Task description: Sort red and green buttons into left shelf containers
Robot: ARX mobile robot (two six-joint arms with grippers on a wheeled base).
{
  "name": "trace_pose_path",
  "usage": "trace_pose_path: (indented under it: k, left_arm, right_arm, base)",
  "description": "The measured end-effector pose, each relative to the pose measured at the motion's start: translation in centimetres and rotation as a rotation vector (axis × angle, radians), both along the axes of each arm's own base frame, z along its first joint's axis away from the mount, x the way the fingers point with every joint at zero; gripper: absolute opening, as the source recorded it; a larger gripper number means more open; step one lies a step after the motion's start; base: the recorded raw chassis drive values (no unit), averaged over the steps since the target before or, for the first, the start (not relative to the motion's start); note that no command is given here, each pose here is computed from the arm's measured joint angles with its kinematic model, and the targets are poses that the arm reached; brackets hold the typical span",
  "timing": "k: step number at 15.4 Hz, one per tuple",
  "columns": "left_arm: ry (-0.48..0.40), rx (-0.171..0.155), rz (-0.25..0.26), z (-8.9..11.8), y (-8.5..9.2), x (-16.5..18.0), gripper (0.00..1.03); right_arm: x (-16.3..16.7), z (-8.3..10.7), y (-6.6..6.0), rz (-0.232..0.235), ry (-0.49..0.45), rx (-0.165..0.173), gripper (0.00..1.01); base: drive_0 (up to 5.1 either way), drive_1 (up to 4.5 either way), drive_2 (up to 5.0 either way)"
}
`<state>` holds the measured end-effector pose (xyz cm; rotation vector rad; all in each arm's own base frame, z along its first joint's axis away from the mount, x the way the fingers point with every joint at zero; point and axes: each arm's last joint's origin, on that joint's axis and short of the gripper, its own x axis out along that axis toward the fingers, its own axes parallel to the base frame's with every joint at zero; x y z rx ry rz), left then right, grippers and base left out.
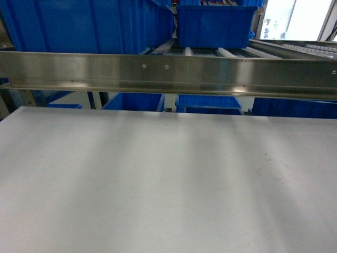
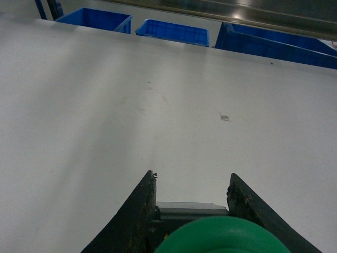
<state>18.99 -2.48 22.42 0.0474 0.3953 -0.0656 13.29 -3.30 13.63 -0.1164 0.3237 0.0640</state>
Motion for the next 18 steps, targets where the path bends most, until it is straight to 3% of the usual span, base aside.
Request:
trace_pose_path:
  k: [18]
  left_arm:
    - [-0.004, 0.000, 0.000, 0.04, 0.00, 0.02, 0.31]
  right_arm:
    - [0.00, -0.01, 0.00, 0.000, 0.001, 0.000, 0.35]
  base:
    - [-5.0, 2.44, 2.4]
